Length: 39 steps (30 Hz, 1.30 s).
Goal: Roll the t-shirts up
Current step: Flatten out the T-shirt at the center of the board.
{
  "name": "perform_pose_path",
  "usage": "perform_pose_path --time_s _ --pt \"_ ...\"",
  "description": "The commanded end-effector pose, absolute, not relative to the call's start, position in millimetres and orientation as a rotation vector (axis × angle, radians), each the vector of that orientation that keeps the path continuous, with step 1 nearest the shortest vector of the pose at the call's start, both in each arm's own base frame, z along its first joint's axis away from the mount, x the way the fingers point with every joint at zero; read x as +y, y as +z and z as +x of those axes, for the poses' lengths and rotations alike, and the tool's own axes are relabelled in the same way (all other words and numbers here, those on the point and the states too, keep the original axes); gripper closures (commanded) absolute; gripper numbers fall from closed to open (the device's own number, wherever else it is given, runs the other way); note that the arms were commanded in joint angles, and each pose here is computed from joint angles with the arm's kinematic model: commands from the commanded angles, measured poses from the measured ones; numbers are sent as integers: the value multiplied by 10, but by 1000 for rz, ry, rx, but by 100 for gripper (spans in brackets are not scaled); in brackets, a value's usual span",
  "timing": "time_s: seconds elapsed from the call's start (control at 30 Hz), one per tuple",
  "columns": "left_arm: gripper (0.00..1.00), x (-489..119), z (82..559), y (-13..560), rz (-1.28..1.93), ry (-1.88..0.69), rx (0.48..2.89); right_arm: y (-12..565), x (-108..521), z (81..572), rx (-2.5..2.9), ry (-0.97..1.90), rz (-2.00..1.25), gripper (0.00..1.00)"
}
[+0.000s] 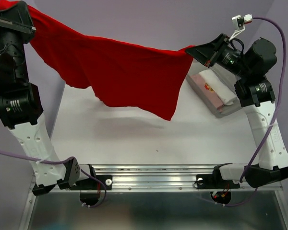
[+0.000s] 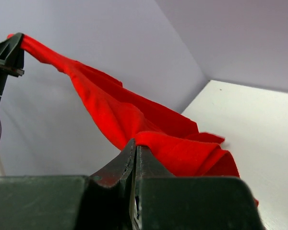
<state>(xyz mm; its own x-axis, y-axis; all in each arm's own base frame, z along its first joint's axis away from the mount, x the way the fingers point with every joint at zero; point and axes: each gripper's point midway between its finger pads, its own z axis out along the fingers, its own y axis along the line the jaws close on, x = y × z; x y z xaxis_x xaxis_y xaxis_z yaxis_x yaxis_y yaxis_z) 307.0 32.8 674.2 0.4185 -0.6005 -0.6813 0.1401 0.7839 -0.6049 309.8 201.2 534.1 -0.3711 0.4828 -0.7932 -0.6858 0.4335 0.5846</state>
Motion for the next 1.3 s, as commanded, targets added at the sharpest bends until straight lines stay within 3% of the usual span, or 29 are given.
perform_pose_path --time_s 0.0,0.33,0.5,0.6,0.7,0.9,1.13,1.27 --pt "100 236 2214 7459 -405 -461 786 5926 2030 2469 1329 1300 -387 99" --pt "100 266 964 7861 -425 -357 518 6309 1854 1743 1205 1262 -432 99" --pt "100 325 797 7875 -452 -333 478 6207 1794 1662 1243 1244 -388 99" --pt "100 412 952 7826 -486 -313 498 5961 1756 1789 1324 1211 -317 99" --pt "100 491 1360 7711 -517 -303 575 5560 1729 2039 1461 1175 -216 99" --pt "100 629 2776 6994 -562 -298 889 4734 1742 2461 1731 1164 -22 99" --pt "100 737 4541 5284 -637 -330 1315 3327 1638 3123 2078 985 284 99" --pt "100 727 5108 4424 -675 -295 1486 2614 1482 3419 2208 791 372 99"
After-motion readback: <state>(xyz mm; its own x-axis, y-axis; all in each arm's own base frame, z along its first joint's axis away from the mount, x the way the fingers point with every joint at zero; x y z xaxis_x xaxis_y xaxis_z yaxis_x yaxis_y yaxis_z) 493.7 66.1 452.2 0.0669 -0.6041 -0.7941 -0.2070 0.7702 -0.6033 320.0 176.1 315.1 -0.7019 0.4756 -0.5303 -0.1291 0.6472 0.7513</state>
